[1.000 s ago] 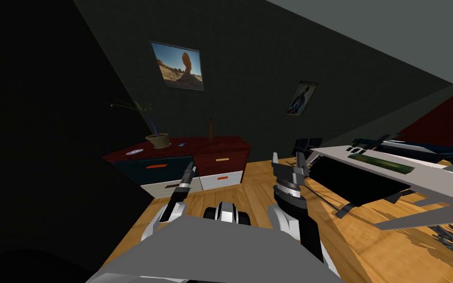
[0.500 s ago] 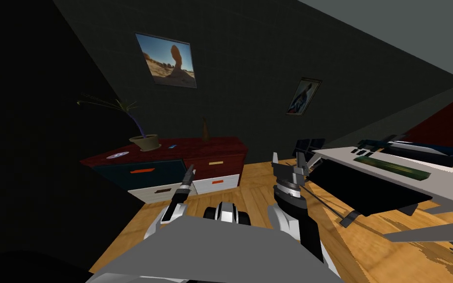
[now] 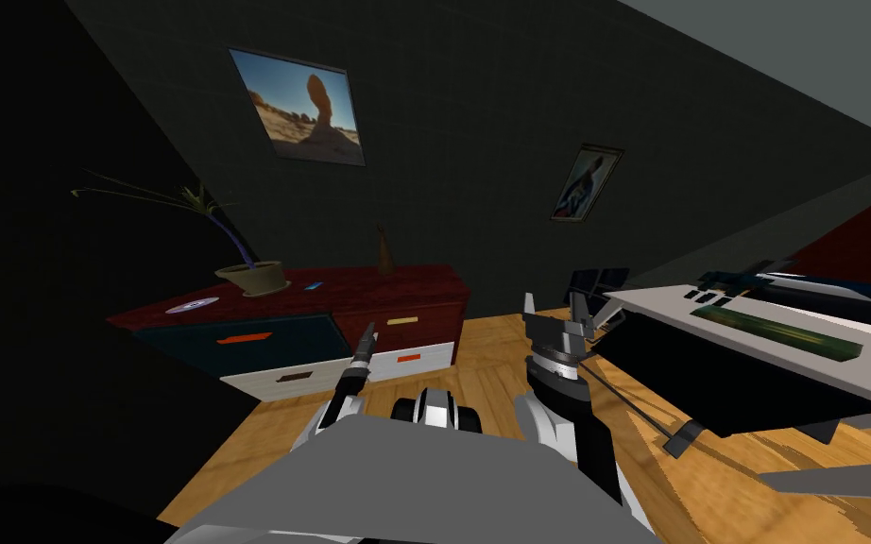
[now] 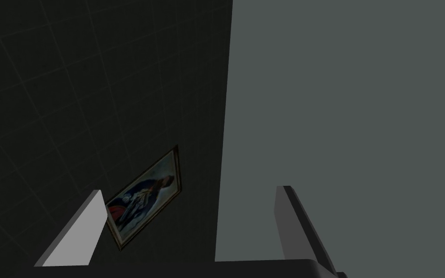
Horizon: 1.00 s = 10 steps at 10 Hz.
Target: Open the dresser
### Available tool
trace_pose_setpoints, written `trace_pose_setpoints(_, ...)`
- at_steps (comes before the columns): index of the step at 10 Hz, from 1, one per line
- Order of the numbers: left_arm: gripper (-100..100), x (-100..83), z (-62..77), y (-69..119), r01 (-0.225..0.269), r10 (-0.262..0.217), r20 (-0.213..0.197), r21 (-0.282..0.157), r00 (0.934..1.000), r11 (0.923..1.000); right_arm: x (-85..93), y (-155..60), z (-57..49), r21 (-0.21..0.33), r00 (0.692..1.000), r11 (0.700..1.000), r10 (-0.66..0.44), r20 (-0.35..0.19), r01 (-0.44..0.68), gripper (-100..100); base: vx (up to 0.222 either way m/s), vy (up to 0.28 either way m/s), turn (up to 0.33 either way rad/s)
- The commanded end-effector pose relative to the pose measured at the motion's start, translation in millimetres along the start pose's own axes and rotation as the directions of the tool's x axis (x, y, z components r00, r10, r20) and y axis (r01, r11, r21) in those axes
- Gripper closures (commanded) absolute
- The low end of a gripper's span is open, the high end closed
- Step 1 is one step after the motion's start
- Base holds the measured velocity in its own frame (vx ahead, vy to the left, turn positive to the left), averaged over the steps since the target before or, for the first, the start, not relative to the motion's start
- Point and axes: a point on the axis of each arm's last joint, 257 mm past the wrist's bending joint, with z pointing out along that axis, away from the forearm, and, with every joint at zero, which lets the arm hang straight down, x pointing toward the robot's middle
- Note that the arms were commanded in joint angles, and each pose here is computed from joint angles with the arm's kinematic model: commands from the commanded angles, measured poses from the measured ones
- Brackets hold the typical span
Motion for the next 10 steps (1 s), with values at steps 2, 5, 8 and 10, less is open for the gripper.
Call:
trace_pose_setpoints(2, -100, 10.2, -4.6, 20.6, 0.036, -0.035, 0.022, -0.04, 0.9991, 0.9986, 0.0, 0, 0.0, 0.0, 1.0, 1.0, 0.0, 0.0, 0.0, 0, 0.068, -0.069, 0.004)
trace_pose_setpoints(5, -100, 29.9, -10.8, 34.4, 0.1, -0.097, 0.054, -0.068, 0.9939, 0.9926, 0.0, 0, 0.0, 0.0, 1.0, 1.0, 0.0, 0.0, 0.0, 0, 0.059, -0.063, 0.006)
trace_pose_setpoints(8, -100, 30.2, -4.8, 30.4, 0.104, -0.1, 0.057, -0.068, 0.9934, 0.9923, 0.0, 0, 0.0, 0.0, 1.0, 1.0, 0.0, 0.0, 0.0, 0, 0.039, -0.017, -0.001)
trace_pose_setpoints(10, 100, 30.6, -7.6, 31.6, 0.104, -0.101, 0.056, -0.067, 0.9933, 0.9923, 0.0, 0, 0.0, 0.0, 1.0, 1.0, 0.0, 0.0, 0.0, 0, 0.021, 0.002, -0.001)
